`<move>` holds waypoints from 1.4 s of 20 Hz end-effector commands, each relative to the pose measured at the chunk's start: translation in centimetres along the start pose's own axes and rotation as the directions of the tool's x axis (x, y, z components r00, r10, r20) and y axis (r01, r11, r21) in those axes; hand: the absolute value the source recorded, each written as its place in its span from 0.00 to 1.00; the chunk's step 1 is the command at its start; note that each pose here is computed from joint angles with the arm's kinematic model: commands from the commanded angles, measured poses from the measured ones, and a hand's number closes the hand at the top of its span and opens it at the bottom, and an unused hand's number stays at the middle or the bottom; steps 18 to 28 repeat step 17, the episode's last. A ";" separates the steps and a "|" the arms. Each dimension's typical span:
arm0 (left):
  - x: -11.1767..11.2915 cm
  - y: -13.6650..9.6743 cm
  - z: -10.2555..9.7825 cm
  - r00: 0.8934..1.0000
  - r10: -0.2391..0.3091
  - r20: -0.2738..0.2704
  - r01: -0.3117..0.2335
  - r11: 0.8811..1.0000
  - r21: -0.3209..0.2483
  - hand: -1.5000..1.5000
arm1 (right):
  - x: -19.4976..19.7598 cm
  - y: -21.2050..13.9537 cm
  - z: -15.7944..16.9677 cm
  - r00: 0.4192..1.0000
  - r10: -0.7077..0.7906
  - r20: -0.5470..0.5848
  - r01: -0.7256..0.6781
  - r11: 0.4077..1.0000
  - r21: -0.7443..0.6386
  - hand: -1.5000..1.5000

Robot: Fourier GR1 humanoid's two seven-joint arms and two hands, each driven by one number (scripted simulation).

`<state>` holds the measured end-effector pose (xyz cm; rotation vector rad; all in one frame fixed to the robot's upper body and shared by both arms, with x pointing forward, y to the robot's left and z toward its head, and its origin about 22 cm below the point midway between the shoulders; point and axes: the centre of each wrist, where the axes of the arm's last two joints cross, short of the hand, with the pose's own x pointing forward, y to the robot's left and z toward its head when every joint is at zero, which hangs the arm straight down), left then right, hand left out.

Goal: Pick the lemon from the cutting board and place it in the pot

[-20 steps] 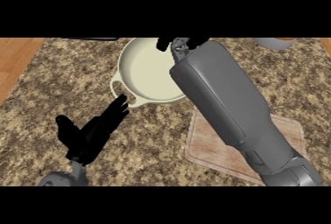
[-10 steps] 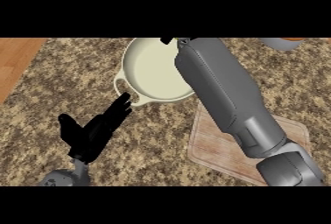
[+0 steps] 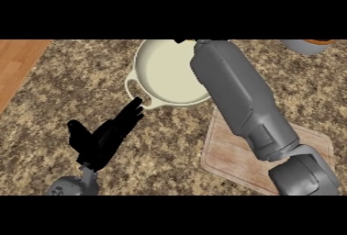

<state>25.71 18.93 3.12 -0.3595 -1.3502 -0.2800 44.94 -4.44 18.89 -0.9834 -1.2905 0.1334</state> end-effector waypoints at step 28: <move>0.8 0.5 -0.4 1.000 0.006 -0.006 -0.006 1.000 0.020 0.50 | -4.3 2.1 -1.4 0.945 -0.325 0.047 0.325 0.909 -0.262 0.00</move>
